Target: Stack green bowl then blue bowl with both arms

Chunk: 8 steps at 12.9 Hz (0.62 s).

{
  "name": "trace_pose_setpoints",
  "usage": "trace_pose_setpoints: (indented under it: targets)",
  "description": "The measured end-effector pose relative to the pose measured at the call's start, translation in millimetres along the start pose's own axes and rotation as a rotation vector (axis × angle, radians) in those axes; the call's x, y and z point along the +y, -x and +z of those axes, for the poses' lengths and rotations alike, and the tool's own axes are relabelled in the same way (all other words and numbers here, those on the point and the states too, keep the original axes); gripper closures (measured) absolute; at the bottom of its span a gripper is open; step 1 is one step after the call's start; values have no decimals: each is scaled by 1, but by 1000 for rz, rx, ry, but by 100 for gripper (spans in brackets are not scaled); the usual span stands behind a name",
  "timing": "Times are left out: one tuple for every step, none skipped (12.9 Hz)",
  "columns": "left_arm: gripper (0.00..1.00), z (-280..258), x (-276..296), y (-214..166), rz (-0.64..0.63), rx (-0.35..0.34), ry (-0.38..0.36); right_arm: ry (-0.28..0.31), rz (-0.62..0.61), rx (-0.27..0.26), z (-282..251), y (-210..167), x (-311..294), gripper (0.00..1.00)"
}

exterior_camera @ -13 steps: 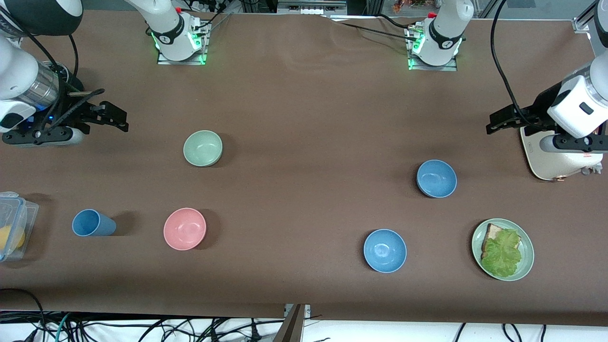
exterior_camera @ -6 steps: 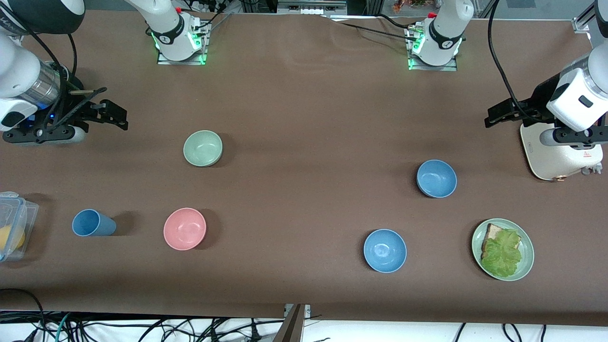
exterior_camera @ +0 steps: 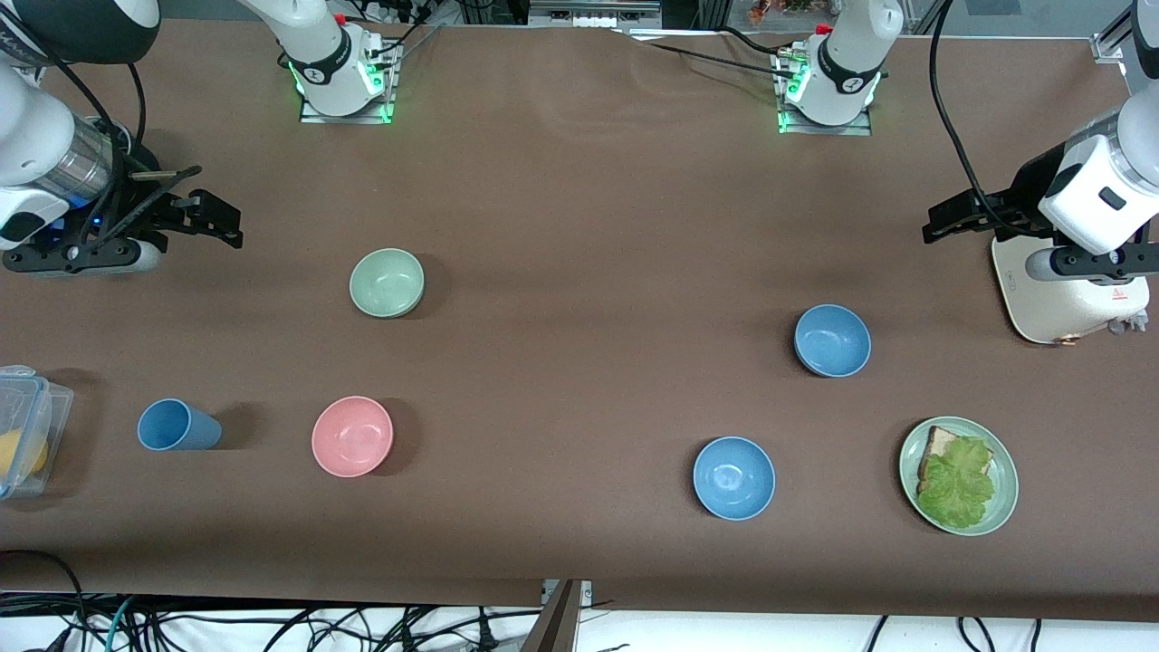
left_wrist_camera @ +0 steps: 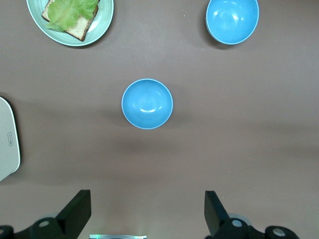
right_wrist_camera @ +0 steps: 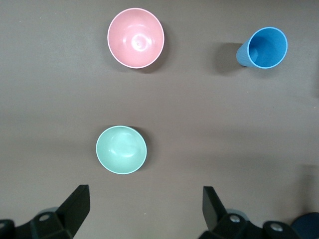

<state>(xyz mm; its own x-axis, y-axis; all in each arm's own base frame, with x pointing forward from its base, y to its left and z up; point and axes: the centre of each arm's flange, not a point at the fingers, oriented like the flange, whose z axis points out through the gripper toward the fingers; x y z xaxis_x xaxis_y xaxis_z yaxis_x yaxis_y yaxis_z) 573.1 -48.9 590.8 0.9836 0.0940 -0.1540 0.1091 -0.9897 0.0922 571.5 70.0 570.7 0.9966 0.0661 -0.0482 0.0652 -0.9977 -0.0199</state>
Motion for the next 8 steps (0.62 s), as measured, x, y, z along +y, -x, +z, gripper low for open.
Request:
trace_pose_setpoints:
  targets:
    - [0, 1, 0, -1, 0, -2, 0, 0, 0, -1, 0, 0, 0, 0]
    - [0, 2, 0, -1, 0, -3, 0, 0, 0, -2, 0, 0, 0, 0]
    - [0, 3, 0, -2, -1, -5, -1, 0, 0, -3, 0, 0, 0, 0]
    - [0, 3, 0, -2, -1, -5, -1, 0, 0, -4, 0, 0, 0, 0]
    - [0, 3, 0, -2, -1, -6, -1, 0, -1, -6, 0, 1, 0, 0]
    - [0, 3, 0, -2, -1, -6, -1, 0, -2, -7, 1, 1, -1, 0]
    - [0, 3, 0, -2, -1, -6, -1, 0, -3, -7, 1, 1, -2, 0]
    - [0, 3, 0, -2, -1, -6, -1, 0, -3, -8, 1, 1, -2, 0]
